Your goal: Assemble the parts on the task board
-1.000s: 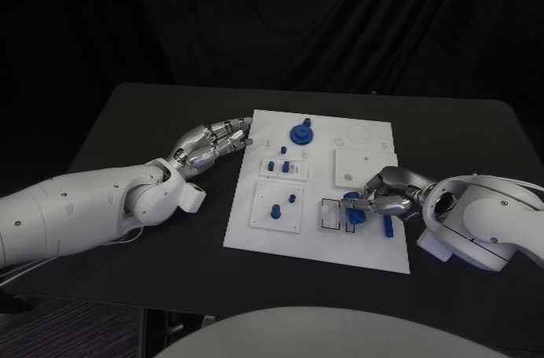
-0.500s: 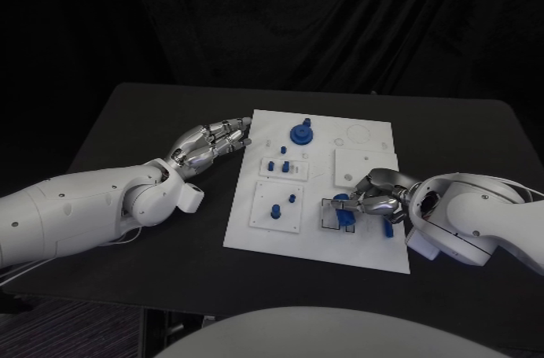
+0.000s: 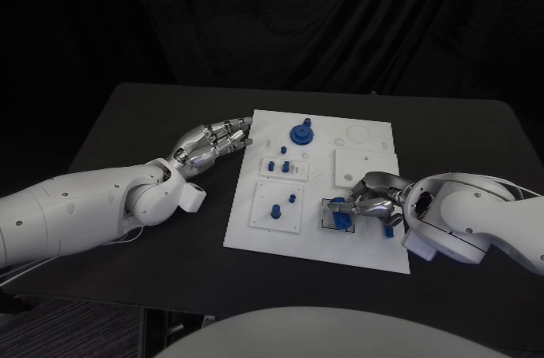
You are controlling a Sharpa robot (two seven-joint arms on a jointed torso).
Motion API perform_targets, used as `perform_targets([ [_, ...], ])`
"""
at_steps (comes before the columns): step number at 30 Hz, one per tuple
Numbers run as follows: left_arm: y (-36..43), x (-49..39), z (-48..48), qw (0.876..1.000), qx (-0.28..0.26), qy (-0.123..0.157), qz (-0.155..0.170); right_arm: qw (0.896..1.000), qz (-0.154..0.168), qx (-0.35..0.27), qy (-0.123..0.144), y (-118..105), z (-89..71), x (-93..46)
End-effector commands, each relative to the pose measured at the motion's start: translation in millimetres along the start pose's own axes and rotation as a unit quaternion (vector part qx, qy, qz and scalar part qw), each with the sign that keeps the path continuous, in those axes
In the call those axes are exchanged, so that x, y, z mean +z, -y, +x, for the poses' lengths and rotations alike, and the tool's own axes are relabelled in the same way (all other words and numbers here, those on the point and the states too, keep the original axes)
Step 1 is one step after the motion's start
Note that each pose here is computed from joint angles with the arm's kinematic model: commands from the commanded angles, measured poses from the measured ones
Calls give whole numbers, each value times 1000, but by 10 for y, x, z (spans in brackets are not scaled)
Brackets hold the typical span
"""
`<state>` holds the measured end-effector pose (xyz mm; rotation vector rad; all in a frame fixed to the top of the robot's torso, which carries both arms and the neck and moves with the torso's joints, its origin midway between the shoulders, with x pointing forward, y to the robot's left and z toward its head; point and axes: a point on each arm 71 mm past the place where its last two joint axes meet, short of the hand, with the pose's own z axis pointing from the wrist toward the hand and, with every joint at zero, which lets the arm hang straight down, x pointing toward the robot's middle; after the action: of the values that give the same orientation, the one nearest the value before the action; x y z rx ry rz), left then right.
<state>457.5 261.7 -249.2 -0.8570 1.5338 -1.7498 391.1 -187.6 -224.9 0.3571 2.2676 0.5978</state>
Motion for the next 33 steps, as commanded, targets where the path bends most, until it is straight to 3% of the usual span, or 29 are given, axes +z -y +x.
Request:
perform_targets([
  [1,8,9,25,1000,-7,-8,12,1000,14,-9,-20,21,36,8],
  [24,-13,7,34,1000,-10,-10,8,1000,-1,-5,-14,13,17,16],
  [29,-16,2,33,1000,-10,-10,8,1000,-14,-3,0,12,-8,-1],
  [33,-19,-1,34,1000,-11,-11,7,999,-46,-11,20,-18,-33,-37],
])
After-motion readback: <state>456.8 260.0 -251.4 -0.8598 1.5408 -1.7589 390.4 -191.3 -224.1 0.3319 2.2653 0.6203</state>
